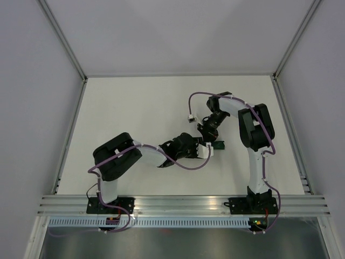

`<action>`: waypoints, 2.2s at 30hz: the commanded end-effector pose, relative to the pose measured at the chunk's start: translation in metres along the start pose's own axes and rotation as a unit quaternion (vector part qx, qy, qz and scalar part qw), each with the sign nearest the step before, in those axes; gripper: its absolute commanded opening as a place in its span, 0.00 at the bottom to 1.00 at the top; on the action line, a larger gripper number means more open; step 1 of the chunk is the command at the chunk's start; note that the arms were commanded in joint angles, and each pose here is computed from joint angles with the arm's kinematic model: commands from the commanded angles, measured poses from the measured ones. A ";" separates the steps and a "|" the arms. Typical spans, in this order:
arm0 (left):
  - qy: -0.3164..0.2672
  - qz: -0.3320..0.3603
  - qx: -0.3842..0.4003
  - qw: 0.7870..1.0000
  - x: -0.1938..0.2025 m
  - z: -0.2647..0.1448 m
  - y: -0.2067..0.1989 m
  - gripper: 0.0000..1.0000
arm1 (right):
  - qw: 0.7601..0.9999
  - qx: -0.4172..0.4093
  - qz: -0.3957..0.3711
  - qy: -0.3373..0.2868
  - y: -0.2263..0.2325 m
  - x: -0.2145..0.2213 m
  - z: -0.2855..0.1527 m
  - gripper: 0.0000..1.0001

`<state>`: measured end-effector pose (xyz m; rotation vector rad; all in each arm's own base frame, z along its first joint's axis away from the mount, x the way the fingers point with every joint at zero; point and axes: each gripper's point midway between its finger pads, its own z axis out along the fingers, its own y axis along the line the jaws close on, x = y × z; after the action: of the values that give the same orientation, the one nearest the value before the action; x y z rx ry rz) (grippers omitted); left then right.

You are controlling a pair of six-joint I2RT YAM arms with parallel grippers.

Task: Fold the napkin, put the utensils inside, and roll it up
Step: Roll the napkin at the center of the board.

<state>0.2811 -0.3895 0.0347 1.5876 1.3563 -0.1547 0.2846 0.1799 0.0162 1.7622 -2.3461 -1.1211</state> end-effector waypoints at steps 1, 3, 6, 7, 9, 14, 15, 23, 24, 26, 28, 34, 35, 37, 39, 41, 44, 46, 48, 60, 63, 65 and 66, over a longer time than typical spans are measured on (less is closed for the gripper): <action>0.010 0.009 0.049 0.999 0.007 0.007 -0.004 0.56 | 0.999 0.004 -0.020 0.028 -0.018 0.019 0.012 0.18; 0.021 -0.002 0.066 0.998 0.013 0.007 -0.008 0.50 | 0.999 0.001 -0.020 0.026 -0.017 0.019 0.012 0.18; 0.044 -0.016 0.100 0.994 0.020 0.009 -0.017 0.38 | 1.000 0.001 -0.019 0.020 -0.017 0.017 0.011 0.18; 0.044 -0.018 0.105 0.993 0.018 0.010 -0.017 0.35 | 1.000 0.000 -0.020 0.018 -0.016 0.016 0.010 0.18; 0.054 -0.026 0.118 0.991 0.022 0.010 -0.022 0.25 | 1.000 -0.004 -0.023 0.009 -0.013 0.013 0.010 0.19; 0.059 -0.049 0.141 0.987 0.019 0.007 -0.028 0.12 | 0.999 0.009 -0.028 -0.018 -0.006 0.002 0.000 0.44; 0.061 -0.058 0.148 0.985 0.017 0.006 -0.030 0.11 | 0.999 0.015 -0.029 -0.024 -0.005 0.000 -0.003 0.50; 0.050 -0.111 0.180 0.976 0.010 -0.004 -0.039 0.09 | 0.985 0.121 -0.006 -0.121 -0.006 -0.030 -0.047 0.79; 0.047 -0.116 0.186 0.974 0.008 -0.005 -0.040 0.09 | 0.982 0.135 0.005 -0.134 -0.008 -0.032 -0.053 0.80; 0.049 -0.131 0.195 0.971 0.008 -0.008 -0.041 0.09 | 0.970 0.170 0.025 -0.172 -0.014 -0.035 -0.072 0.83; 0.042 -0.140 0.200 0.969 0.004 -0.010 -0.040 0.08 | 0.958 0.198 0.047 -0.203 -0.017 -0.029 -0.090 0.84; 0.069 -0.207 0.245 0.945 0.014 -0.016 -0.042 0.08 | 0.916 0.268 0.047 -0.294 -0.014 -0.016 -0.138 0.86; 0.079 -0.223 0.258 0.937 0.012 -0.019 -0.041 0.08 | 0.913 0.276 0.040 -0.299 -0.011 -0.014 -0.141 0.86; 0.086 -0.262 0.296 0.915 0.015 -0.021 -0.049 0.09 | 0.903 0.302 0.006 -0.306 0.004 -0.012 -0.144 0.87; 0.087 -0.290 0.329 0.895 0.007 -0.026 -0.049 0.09 | 0.898 0.314 -0.004 -0.309 0.015 -0.002 -0.133 0.88; 0.089 -0.312 0.345 0.881 0.008 -0.023 -0.048 0.09 | 0.879 0.349 -0.053 -0.320 0.032 -0.007 -0.145 0.90; 0.098 -0.344 0.372 0.856 0.007 -0.026 -0.052 0.09 | 0.865 0.368 -0.104 -0.323 0.054 -0.002 -0.140 0.93; 0.112 -0.372 0.393 0.833 0.012 -0.028 -0.059 0.09 | 0.863 0.376 -0.133 -0.310 0.065 0.001 -0.130 0.95; 0.120 -0.388 0.410 0.817 0.014 -0.027 -0.065 0.09 | 0.871 0.363 -0.155 -0.291 0.072 -0.001 -0.113 0.95; 0.160 -0.433 0.451 0.764 0.026 -0.025 -0.083 0.09 | 0.890 0.357 -0.232 -0.164 0.069 0.000 -0.035 0.95; 0.167 -0.439 0.454 0.758 0.028 -0.025 -0.085 0.10 | 0.894 0.352 -0.240 -0.141 0.067 0.000 -0.022 0.95; 0.169 -0.440 0.453 0.756 0.029 -0.024 -0.084 0.10 | 0.893 0.353 -0.247 -0.133 0.065 -0.002 -0.016 0.95; 0.171 -0.441 0.453 0.755 0.030 -0.023 -0.085 0.10 | 0.895 0.345 -0.252 -0.124 0.066 -0.002 -0.008 0.94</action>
<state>0.2271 -0.3917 0.0233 1.5808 2.2221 -1.4367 0.2256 0.1791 0.0627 2.6300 -2.7945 -0.6746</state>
